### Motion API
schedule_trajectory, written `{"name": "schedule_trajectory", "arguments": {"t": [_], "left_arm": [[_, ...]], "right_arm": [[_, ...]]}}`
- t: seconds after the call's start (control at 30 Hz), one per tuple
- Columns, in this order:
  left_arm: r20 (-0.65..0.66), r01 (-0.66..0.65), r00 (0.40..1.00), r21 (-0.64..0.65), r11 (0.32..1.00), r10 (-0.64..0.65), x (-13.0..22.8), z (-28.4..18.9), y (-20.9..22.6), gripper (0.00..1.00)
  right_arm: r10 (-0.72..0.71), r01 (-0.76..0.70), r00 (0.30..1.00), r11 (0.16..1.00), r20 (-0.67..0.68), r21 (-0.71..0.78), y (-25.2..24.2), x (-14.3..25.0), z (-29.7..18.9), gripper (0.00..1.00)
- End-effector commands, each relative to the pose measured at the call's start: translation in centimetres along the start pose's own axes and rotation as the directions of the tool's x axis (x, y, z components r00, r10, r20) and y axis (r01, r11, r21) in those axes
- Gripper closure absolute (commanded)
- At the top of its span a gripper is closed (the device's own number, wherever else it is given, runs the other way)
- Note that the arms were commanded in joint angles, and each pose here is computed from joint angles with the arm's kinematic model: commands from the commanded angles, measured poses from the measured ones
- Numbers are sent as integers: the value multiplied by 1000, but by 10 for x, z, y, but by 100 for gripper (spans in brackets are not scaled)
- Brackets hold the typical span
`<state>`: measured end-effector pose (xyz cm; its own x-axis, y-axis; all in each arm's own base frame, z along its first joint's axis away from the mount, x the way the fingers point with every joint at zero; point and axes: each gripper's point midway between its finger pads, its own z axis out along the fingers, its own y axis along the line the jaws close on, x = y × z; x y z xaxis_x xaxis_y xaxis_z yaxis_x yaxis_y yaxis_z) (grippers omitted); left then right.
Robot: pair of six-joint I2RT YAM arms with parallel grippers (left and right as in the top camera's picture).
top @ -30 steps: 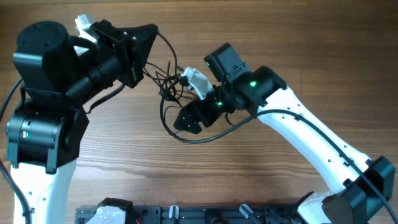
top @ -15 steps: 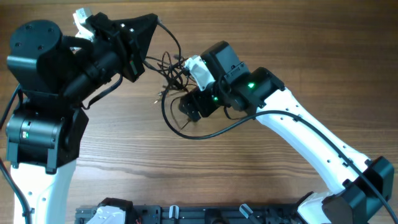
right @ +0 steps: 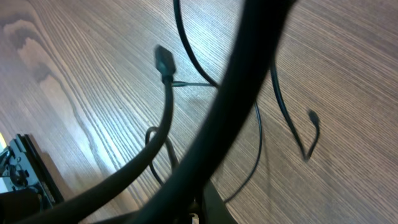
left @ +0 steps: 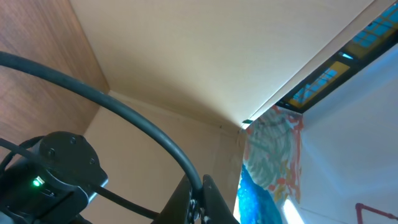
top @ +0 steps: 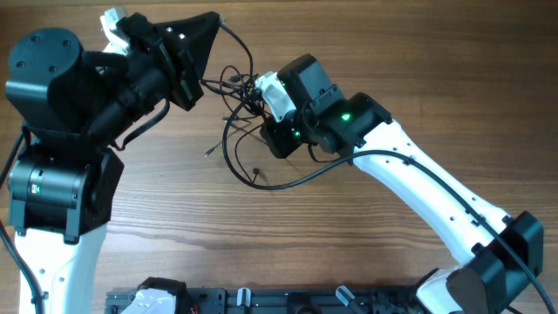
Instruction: Untangle cables
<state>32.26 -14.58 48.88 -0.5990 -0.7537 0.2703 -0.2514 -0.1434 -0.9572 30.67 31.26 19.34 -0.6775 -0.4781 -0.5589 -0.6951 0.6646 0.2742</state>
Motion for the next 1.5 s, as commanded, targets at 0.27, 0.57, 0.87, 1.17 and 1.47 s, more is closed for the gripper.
{"name": "schedule_trajectory", "arguments": {"t": [0.27, 0.57, 0.87, 1.17, 1.47], "left_arm": [[39, -80, 996, -44, 996, 81, -5, -5, 10, 96], [446, -19, 841, -541, 841, 306, -100, -52, 117, 92], [494, 245, 672, -852, 463, 552, -154, -112, 196, 96], [416, 340, 642, -907, 246, 645, -187, -107, 230, 96], [437, 386, 634, -894, 228, 638, -200, -112, 236, 96]], "right_arm": [[212, -212, 977, 977, -12, 18, -3, 4, 3, 96], [315, -310, 943, 949, -107, 63, 1, 34, -18, 96], [390, -388, 920, 894, 39, 222, -20, 32, -65, 96], [545, -608, 792, 664, 275, 435, -84, 59, -151, 96], [706, -789, 582, 369, 405, 491, -168, 113, -214, 96]]}}
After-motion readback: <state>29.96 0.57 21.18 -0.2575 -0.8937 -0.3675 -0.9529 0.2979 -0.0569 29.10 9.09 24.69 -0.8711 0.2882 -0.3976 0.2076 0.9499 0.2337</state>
